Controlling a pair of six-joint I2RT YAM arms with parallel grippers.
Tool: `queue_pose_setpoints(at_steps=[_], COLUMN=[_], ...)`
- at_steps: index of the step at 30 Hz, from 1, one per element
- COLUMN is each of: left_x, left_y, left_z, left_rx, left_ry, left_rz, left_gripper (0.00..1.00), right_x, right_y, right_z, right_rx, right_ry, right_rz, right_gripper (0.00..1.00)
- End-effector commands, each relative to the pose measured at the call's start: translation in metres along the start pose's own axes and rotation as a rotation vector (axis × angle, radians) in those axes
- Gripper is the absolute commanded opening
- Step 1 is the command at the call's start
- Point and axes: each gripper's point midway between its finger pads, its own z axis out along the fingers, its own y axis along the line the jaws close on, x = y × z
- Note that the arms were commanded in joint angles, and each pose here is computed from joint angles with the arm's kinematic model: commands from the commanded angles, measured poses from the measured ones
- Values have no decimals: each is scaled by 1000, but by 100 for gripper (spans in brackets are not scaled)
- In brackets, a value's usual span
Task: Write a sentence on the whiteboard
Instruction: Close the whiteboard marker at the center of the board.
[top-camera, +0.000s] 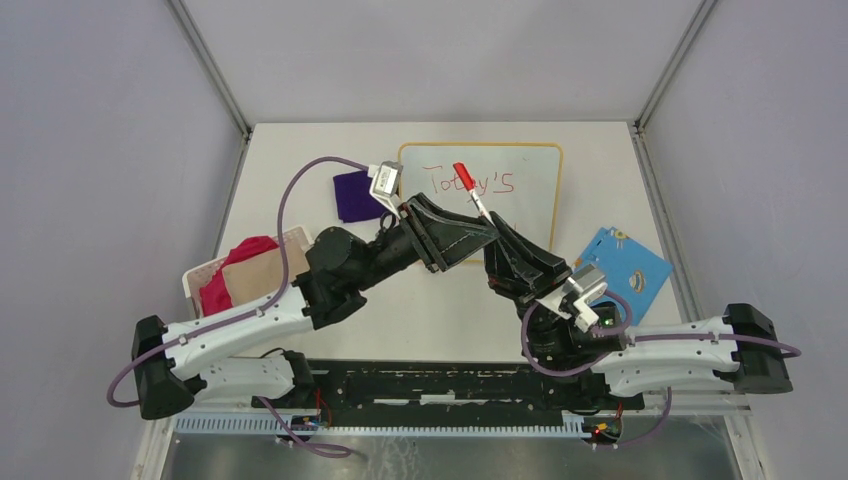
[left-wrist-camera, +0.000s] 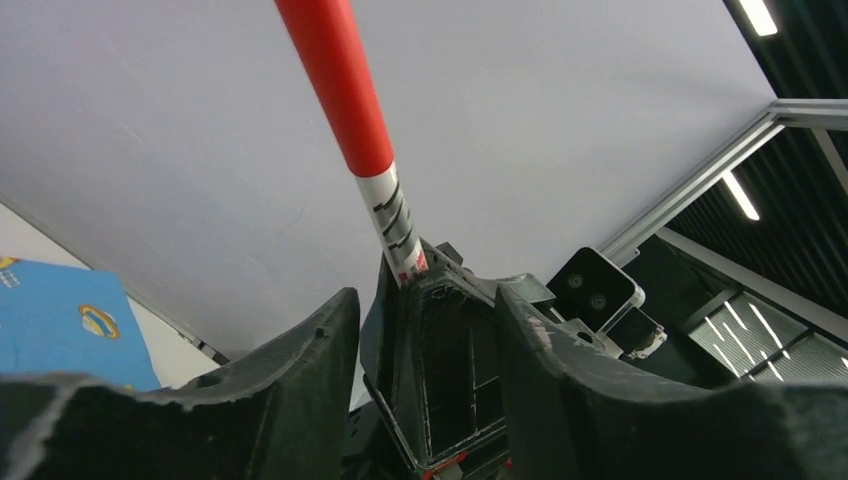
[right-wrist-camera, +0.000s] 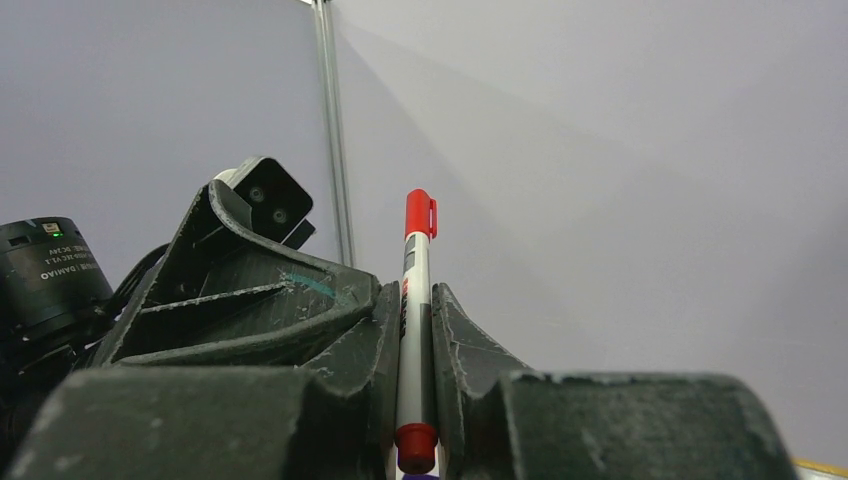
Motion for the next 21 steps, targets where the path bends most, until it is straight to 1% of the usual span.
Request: queue_pose_setpoints(at_steps=[1, 4, 7, 10, 12, 16, 21], left_x=[19, -5, -35, -59, -67, -75, -80], left_y=[19, 17, 16, 13, 5, -12, -23], left_z=[-9, -11, -12, -13, -12, -8, -5], left_rx=[-76, -95, -90, -60, -29, 27, 66], left_ry=[81, 19, -46, -91, -102, -102, -106], left_rz=[42, 60, 48, 40, 47, 79, 100], left_gripper=[62, 71, 74, 75, 74, 73, 72], right_x=[-26, -28, -28, -29, -28, -26, -25], right_y=[-4, -3, 1, 3, 3, 4, 6], right_z=[10, 9, 8, 8, 8, 8, 9], right_rx=[6, -12, -38, -51, -51, -52, -57], right_ry=[-64, -66, -65, -65, -63, -56, -53], right_rz=[61, 70, 79, 80, 78, 71, 72], right_gripper=[0, 0, 0, 0, 0, 0, 0])
